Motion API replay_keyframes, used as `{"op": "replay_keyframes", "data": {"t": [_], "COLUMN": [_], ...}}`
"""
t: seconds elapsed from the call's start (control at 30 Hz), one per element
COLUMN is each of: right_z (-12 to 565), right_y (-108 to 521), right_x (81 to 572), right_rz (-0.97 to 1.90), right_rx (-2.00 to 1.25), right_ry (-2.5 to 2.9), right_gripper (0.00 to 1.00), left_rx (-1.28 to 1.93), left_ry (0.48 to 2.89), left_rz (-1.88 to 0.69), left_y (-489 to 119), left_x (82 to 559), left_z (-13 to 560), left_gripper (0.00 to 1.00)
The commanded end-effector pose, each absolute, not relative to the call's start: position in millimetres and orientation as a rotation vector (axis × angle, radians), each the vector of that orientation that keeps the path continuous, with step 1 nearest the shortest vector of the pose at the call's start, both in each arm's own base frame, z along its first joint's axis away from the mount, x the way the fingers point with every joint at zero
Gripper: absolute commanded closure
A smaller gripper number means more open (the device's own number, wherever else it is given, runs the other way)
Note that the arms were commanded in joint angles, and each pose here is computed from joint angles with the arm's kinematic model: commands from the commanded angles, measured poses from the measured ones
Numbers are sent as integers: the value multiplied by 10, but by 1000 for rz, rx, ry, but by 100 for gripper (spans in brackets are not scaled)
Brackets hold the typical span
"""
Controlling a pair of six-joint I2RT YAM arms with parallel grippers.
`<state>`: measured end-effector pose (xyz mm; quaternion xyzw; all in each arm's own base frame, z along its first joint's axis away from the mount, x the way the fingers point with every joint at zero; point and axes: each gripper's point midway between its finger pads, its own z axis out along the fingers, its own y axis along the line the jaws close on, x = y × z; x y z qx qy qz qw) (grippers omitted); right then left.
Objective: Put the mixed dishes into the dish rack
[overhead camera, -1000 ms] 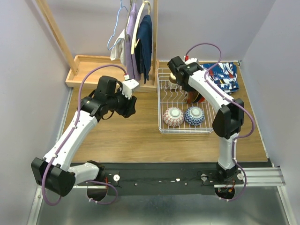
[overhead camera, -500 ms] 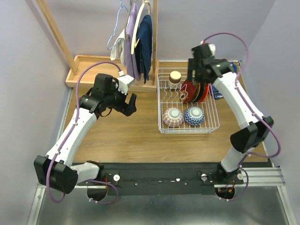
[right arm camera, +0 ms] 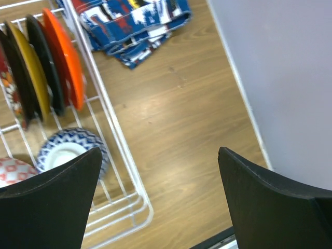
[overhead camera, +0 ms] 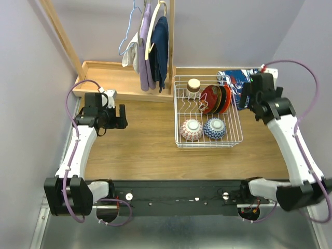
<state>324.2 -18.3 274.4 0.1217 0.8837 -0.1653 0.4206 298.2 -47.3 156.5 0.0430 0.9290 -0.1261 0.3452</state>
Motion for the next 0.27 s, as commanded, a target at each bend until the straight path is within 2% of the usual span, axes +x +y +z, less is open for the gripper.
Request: {"op": "replay_keyframes", "data": {"t": [0.0, 0.23], "right_z": [2823, 2738], "right_y": [-415, -556], "right_x": [2806, 2426], "right_rz": [-485, -496], "right_rx": [325, 370], "right_ry": [2123, 2098], "right_gripper": [0, 0], "left_rx": [60, -4], "left_ry": [2366, 2343], "left_rz": [-288, -287], "left_y": [-301, -93], "left_x": [2978, 3007], "left_z": [1691, 1767], "left_gripper": [1, 1]}}
